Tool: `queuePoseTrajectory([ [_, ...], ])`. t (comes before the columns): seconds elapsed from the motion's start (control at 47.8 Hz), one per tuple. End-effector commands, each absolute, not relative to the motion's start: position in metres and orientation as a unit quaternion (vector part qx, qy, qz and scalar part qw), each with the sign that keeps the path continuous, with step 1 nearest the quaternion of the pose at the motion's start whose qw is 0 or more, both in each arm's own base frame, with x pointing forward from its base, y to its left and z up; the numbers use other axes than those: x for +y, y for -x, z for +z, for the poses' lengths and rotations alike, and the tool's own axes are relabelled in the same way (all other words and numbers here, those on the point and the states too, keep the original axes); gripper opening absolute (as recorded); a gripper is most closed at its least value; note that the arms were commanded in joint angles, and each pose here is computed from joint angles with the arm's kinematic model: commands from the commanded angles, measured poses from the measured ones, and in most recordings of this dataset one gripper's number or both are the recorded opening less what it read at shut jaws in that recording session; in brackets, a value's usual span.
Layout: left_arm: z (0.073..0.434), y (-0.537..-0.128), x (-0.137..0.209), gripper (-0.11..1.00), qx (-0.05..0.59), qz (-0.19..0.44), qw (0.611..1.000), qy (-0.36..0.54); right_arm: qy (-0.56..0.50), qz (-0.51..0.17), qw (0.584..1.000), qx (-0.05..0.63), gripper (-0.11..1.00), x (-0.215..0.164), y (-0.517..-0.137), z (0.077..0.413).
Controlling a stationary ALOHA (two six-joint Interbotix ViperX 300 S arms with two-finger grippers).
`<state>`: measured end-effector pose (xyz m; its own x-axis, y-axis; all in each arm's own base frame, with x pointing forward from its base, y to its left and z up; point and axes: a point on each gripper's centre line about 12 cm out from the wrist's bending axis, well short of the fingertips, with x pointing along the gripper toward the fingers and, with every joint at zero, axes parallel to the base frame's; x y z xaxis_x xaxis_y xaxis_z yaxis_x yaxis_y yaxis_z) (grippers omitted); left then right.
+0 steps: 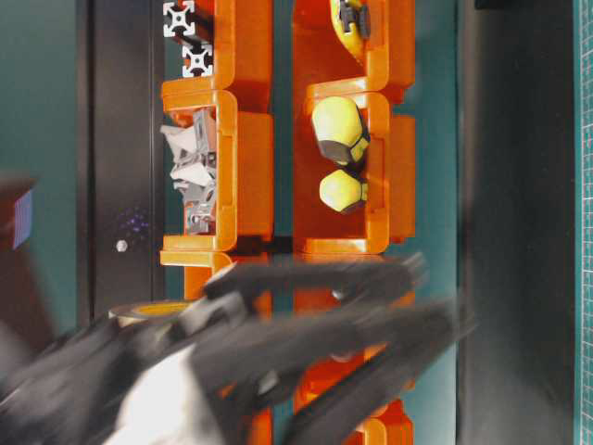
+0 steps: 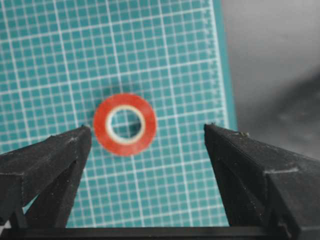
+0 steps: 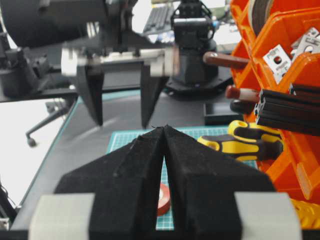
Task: Pick vinyl tape from container rack with left arm.
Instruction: 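Lower the red tape roll onto the mat and open the left gripper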
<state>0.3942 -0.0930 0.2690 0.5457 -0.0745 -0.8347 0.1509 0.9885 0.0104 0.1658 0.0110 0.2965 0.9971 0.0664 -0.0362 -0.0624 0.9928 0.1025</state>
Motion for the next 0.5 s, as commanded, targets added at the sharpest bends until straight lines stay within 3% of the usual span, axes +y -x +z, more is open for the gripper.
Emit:
queuePoseTrajectory([
  [0.0,0.314,-0.372,-0.093,0.87,0.411,-0.077,0.908,-0.033,-0.052,0.034,0.998,0.003,0.00,0.011,-0.167,0.310],
  [0.188,0.365,-0.322,-0.085,0.87,0.312,-0.094,0.945,-0.018,-0.052,0.034,0.998,0.008,0.00,0.011,-0.167,0.309],
  [0.481,0.399,-0.237,-0.064,0.86,0.167,-0.113,0.979,0.006,-0.052,0.033,0.998,0.018,0.00,0.011,-0.167,0.307],
])
